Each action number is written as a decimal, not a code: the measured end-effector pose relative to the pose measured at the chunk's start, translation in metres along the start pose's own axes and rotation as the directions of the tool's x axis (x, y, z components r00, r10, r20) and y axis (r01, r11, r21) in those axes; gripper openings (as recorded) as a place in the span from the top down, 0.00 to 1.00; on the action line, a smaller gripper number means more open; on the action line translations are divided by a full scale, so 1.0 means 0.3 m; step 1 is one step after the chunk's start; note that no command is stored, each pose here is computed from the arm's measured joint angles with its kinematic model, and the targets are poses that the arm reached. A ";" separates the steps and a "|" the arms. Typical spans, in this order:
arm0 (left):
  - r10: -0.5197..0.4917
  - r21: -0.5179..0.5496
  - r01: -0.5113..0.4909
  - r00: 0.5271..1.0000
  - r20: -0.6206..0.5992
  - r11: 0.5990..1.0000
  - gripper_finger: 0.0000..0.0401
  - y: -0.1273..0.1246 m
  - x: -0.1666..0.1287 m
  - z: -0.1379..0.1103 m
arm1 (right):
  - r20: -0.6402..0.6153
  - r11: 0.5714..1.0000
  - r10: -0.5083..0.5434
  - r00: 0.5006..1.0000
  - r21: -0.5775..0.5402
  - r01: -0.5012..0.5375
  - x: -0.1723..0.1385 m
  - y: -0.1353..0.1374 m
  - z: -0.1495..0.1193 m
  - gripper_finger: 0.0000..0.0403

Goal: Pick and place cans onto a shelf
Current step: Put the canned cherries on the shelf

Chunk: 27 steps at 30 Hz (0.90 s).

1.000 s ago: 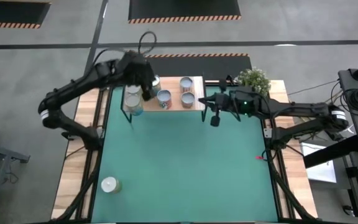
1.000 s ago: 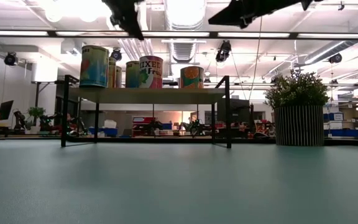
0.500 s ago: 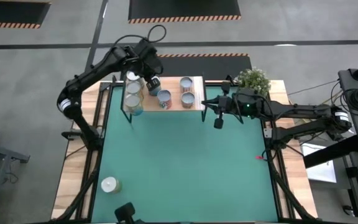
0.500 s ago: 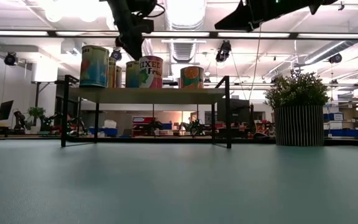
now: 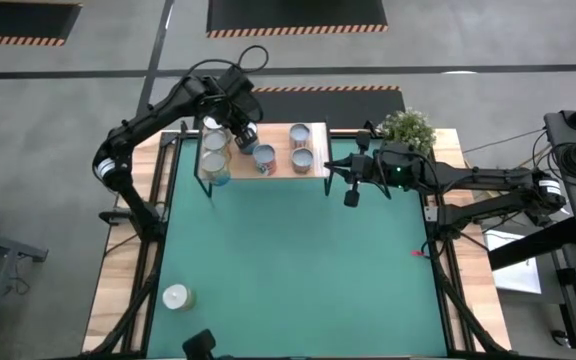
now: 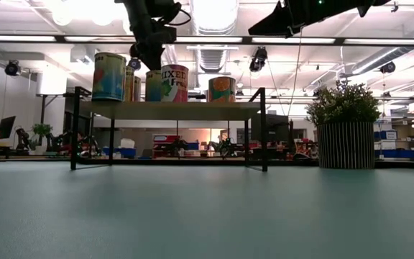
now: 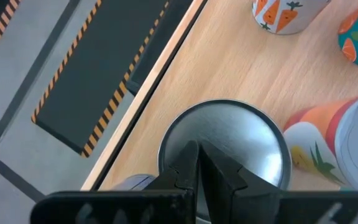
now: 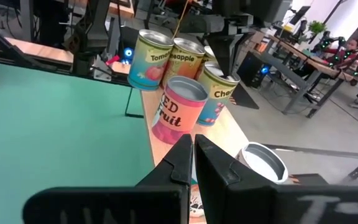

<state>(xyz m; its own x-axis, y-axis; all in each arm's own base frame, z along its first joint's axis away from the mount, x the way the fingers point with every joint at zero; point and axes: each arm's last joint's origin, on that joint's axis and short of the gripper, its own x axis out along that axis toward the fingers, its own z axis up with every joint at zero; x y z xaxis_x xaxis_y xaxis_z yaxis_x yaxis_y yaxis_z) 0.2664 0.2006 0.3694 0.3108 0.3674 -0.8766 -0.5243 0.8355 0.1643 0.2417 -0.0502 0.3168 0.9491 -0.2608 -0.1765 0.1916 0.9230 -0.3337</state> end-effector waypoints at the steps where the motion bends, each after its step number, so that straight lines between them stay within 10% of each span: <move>1: 0.000 0.000 0.000 1.000 0.000 1.000 1.00 -0.002 0.000 0.000 | 0.000 1.000 0.000 1.000 0.000 0.000 0.000 0.000 0.000 0.98; 27: -0.023 -0.100 0.018 0.998 -0.058 0.995 1.00 -0.044 -0.033 -0.028 | -0.003 1.000 0.001 1.000 -0.001 -0.001 0.001 0.001 -0.003 0.98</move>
<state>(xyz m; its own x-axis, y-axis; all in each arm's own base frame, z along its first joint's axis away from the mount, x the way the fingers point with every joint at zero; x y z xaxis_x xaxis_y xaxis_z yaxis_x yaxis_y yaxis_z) 0.2635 0.1825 0.3720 0.2769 0.3236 -0.9048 -0.5956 0.7967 0.1026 0.2417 -0.0502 0.3159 0.9484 -0.2610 -0.1798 0.1905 0.9228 -0.3348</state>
